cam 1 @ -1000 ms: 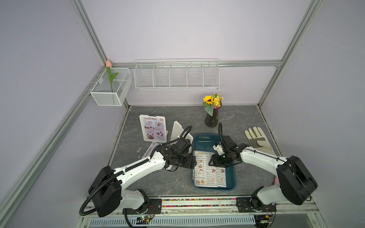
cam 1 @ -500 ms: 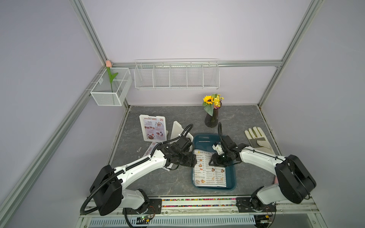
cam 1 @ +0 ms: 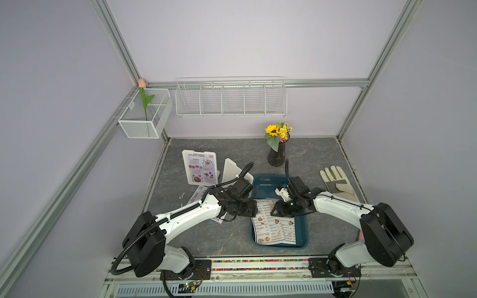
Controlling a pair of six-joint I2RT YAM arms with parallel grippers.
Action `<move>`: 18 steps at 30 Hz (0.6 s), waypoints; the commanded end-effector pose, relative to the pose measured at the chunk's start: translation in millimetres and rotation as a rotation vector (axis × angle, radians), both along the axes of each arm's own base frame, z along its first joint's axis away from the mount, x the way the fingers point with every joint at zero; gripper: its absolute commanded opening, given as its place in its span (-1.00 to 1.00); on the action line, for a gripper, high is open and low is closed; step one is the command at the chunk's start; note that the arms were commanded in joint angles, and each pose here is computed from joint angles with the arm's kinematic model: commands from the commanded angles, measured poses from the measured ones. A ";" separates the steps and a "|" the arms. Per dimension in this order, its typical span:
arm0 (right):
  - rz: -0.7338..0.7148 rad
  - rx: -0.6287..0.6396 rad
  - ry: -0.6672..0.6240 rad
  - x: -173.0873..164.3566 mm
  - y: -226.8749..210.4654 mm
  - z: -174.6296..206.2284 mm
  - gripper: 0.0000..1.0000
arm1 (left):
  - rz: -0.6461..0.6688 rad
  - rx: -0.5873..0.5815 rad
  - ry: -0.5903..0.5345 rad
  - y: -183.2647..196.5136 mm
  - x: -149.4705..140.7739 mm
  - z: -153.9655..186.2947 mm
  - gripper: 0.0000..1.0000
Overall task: Replace the menus in the menu holders
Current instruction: Pick up the menu from the storage box.
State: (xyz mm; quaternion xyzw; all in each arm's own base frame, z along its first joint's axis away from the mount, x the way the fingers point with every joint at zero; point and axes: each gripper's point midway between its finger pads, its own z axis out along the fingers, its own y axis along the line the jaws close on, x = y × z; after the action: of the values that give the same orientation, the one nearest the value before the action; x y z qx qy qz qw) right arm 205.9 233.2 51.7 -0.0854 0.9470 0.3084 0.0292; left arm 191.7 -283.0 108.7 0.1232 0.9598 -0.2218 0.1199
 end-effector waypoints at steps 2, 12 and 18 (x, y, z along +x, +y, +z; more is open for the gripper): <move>0.025 0.024 -0.011 0.3 3.2 6.2 -0.09 | 0.090 -0.041 -0.023 0.3 6.3 8.1 0.21; 0.027 0.018 0.002 -1.5 2.3 3.1 -0.10 | 0.281 -0.119 -0.057 11.0 4.9 7.9 -0.07; 0.030 0.012 -0.002 -2.2 1.0 2.7 -0.10 | 0.303 -0.129 -0.075 9.3 9.2 2.2 -0.21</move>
State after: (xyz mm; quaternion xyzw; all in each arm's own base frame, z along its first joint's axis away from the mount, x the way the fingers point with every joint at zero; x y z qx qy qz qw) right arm 204.4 234.6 52.7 -0.0932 0.9446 0.3134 0.0278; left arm 192.7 -273.0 110.0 0.0039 0.9517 -0.2529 0.1742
